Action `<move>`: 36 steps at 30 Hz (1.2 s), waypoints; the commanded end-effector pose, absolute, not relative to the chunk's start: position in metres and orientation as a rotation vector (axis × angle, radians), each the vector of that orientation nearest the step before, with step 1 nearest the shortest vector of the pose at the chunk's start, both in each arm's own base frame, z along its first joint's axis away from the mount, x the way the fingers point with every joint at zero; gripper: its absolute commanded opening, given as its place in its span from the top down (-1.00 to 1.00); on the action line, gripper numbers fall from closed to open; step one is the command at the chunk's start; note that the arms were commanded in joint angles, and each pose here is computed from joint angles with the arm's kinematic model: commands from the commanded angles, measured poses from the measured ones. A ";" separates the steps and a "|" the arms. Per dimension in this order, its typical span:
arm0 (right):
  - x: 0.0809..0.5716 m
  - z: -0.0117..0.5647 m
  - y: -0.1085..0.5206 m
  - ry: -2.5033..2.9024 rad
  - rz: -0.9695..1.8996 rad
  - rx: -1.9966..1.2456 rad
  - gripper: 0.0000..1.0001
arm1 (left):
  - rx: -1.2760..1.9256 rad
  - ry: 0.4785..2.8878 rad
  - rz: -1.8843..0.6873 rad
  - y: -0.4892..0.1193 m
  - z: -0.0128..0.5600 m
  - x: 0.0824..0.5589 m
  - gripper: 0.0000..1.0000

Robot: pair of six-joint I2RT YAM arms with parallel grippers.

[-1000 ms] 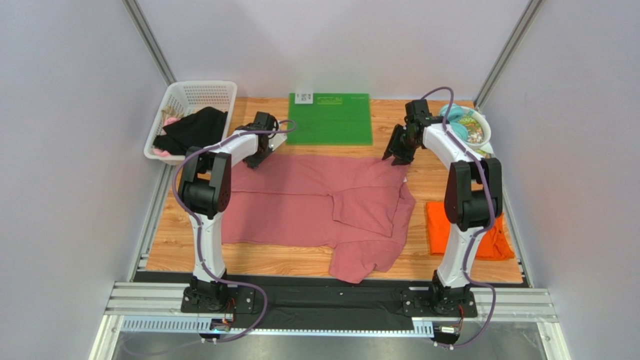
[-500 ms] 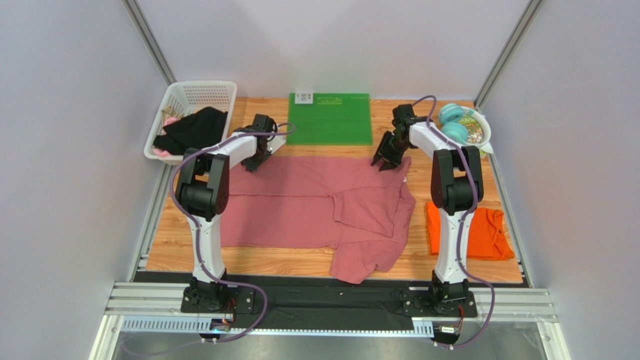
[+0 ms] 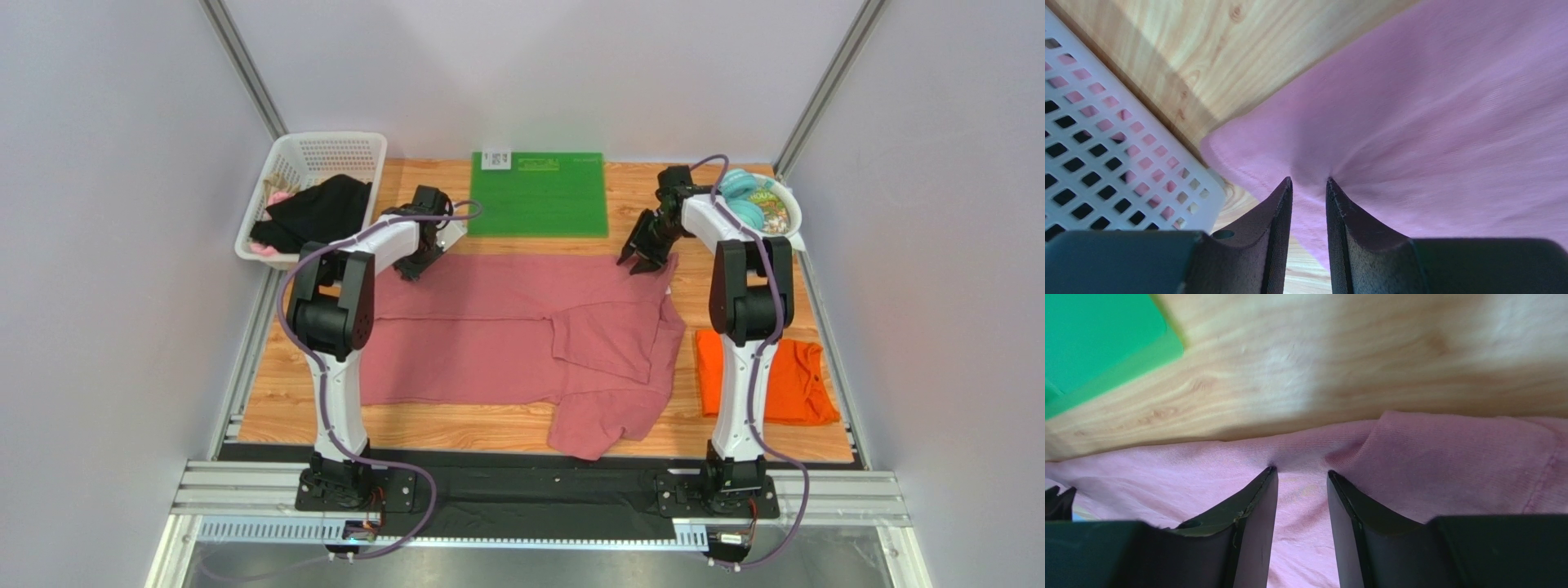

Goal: Fold and stack the t-shirts
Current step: Fold the flattened tshirt in 1/3 of the way, then grap the side of the flattened tshirt closest away from the robot with both arms

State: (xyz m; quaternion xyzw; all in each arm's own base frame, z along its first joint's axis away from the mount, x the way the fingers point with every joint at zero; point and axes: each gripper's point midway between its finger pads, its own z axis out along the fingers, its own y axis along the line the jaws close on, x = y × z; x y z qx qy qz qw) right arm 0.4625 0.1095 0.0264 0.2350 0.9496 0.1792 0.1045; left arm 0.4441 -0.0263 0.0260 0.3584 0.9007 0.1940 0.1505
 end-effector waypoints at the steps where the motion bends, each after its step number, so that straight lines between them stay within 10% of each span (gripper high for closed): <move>1: 0.486 0.007 0.070 2.773 0.407 0.750 0.15 | 0.999 2.551 0.553 -0.029 0.041 0.469 0.33; 19: 0.516 0.041 0.054 2.713 0.444 0.769 0.14 | 0.899 2.486 0.546 -0.041 0.078 0.518 0.35; 28: 0.512 0.090 0.049 2.627 0.415 0.753 0.12 | 0.925 2.453 0.325 -0.068 0.150 0.428 0.32; 36: 0.475 0.115 0.075 2.621 0.430 0.663 0.10 | 0.936 2.686 0.167 -0.077 0.080 0.372 0.32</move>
